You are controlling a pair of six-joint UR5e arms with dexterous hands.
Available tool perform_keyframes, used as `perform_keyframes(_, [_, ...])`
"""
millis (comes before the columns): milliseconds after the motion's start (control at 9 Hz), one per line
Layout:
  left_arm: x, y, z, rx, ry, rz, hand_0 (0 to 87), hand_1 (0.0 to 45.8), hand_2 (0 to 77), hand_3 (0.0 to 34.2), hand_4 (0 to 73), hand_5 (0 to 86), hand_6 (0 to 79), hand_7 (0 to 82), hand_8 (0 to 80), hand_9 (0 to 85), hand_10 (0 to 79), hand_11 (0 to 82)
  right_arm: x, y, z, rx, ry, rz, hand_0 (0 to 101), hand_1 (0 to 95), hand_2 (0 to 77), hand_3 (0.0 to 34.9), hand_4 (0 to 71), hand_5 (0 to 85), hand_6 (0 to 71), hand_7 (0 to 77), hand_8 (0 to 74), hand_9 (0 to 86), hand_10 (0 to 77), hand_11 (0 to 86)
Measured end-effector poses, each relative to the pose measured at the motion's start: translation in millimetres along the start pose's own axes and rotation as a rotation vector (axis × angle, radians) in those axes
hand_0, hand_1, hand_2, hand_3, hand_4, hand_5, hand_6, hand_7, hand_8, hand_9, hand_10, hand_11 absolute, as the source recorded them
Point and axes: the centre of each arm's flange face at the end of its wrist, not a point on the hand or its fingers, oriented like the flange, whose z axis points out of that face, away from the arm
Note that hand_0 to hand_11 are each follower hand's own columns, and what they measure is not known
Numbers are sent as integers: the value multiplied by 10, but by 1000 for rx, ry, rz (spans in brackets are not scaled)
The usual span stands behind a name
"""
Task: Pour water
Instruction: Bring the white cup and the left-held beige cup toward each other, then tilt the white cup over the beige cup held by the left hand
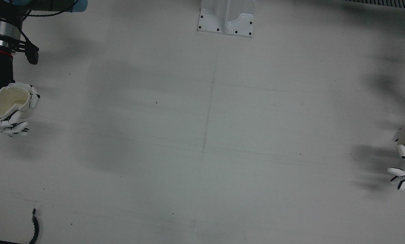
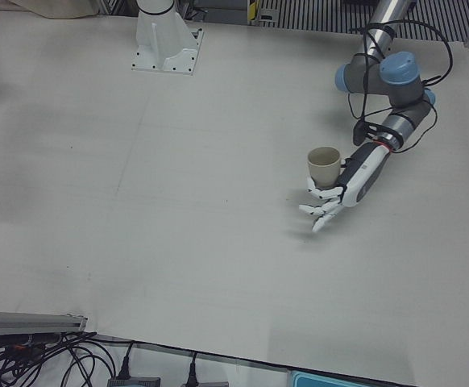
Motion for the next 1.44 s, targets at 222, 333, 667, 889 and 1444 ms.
perform_keyframes(222, [-531,980,755,-77,-124,-60,795,262,436,91,458,485,175,322,49,65,71,142,-767,583,-144,-39,-103,50,764,153,551,112,300,693,425,595,284,404,245,382])
perform_keyframes(333, [-885,1481,1059,-100,-194,-109,793,262,436,91,458,485,175,322,65,65,76,142,-1073,887,-233,-74,-148,43,764,153,551,112,300,693,425,595,284,404,245,382])
perform_keyframes(667, [-1711,2913,1756,-116,-373,-237,798,262,436,91,458,485,175,311,54,44,71,131,-1688,1852,-371,-206,-269,-100,796,136,578,115,333,693,475,660,322,442,245,398])
perform_keyframes(889, [-1874,3454,1993,-124,-414,-291,799,262,436,90,458,485,175,311,60,44,71,131,-1685,2529,-265,-311,-309,-228,800,125,584,121,398,693,535,671,333,469,245,398])
perform_keyframes(1444, [-1845,3692,2096,-108,-421,-373,796,256,436,91,458,485,185,316,54,49,71,136,28,3908,-552,-514,-193,-567,801,125,584,121,425,693,551,676,333,453,218,355])
